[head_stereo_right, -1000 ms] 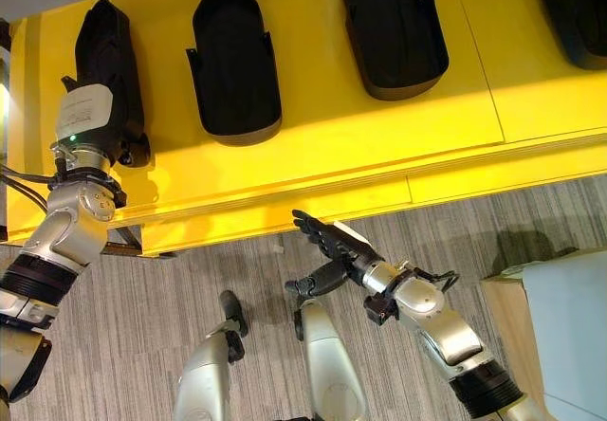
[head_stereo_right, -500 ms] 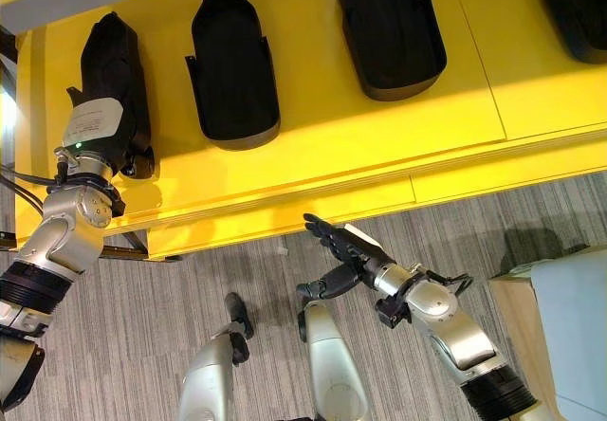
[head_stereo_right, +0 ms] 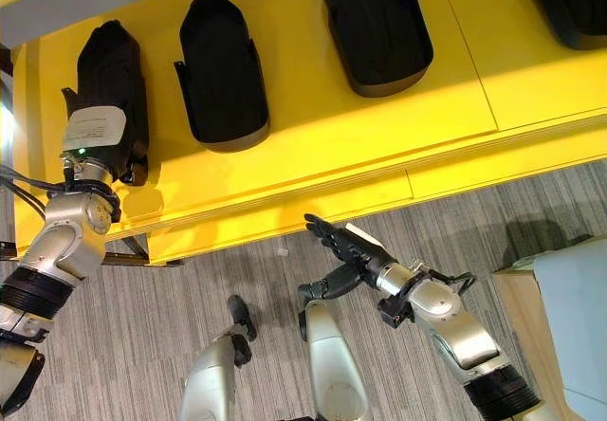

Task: Move parts from the plastic box to the shelf.

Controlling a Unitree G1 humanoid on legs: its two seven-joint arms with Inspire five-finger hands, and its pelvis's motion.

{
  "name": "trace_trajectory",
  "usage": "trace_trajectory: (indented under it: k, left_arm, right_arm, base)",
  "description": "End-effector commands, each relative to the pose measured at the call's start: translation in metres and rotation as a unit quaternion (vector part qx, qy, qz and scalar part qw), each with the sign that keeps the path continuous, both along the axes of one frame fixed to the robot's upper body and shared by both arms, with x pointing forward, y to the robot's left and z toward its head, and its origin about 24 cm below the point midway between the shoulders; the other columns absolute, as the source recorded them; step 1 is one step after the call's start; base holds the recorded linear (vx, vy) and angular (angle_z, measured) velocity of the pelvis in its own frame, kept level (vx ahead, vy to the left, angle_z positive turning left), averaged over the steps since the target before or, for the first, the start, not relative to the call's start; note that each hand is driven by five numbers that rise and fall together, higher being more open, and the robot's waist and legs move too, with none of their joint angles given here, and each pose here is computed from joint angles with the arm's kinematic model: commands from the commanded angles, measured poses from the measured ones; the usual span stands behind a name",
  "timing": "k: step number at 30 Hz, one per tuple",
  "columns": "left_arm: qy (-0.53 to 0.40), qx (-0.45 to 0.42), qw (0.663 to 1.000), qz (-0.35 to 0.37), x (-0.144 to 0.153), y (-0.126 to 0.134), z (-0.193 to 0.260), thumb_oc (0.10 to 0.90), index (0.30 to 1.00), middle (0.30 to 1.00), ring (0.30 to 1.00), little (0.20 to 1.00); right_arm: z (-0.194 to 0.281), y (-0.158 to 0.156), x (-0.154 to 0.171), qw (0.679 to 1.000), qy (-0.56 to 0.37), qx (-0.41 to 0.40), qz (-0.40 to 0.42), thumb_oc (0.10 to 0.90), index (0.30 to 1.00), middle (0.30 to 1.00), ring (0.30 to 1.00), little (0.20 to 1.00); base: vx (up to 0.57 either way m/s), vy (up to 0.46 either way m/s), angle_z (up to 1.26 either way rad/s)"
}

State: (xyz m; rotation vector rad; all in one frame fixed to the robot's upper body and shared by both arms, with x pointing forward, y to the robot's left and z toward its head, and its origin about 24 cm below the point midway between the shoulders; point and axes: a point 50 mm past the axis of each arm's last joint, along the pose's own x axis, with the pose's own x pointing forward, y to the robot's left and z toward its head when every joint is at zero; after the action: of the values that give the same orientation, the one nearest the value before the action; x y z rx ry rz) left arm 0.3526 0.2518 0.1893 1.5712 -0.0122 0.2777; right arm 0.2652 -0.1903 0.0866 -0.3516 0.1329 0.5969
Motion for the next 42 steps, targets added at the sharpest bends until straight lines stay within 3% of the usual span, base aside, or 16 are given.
trace_trajectory:
  k: [1,6,10,18,36,42]
  left_arm:
    - [0.119,0.028,0.992,-0.001,-0.013,0.003,-0.055,0.9,1.0,1.0,1.0,1.0]
    - [0.112,-0.037,0.993,0.003,-0.013,0.006,-0.056,0.9,1.0,1.0,1.0,1.0]
    - [0.08,-0.194,0.978,0.001,-0.015,0.009,-0.067,0.9,1.0,1.0,1.0,1.0]
    - [0.097,-0.281,0.954,-0.039,-0.017,0.002,-0.074,0.9,1.0,1.0,1.0,1.0]
    - [0.197,-0.322,0.924,-0.061,-0.02,0.016,-0.066,0.9,1.0,1.0,1.0,1.0]
    - [0.111,-0.372,0.922,-0.007,-0.016,0.037,-0.061,0.9,1.0,1.0,1.0,1.0]
  right_arm:
    - [0.043,0.013,0.005,0.992,-0.107,0.057,0.039,0.9,1.0,1.0,1.0,1.0]
    - [0.043,0.014,0.005,0.992,-0.108,0.058,0.041,0.9,1.0,1.0,1.0,1.0]
    - [0.041,0.011,0.002,0.992,-0.107,0.052,0.039,0.9,1.0,1.0,1.0,1.0]
    - [0.04,0.012,0.0,0.992,-0.108,0.05,0.039,0.9,1.0,1.0,1.0,1.0]
    - [0.045,-0.003,-0.002,0.994,-0.099,0.008,0.052,0.9,1.0,1.0,1.0,1.0]
    - [0.044,-0.005,-0.004,0.994,-0.095,0.002,0.053,0.9,1.0,1.0,1.0,1.0]
  base:
    - [0.0,0.0,0.0]
    - [0.0,0.0,0.0]
    - [0.01,0.016,-0.01]
    - [0.0,0.005,-0.01]
    - [0.02,0.046,-0.01]
    - [0.03,0.03,0.01]
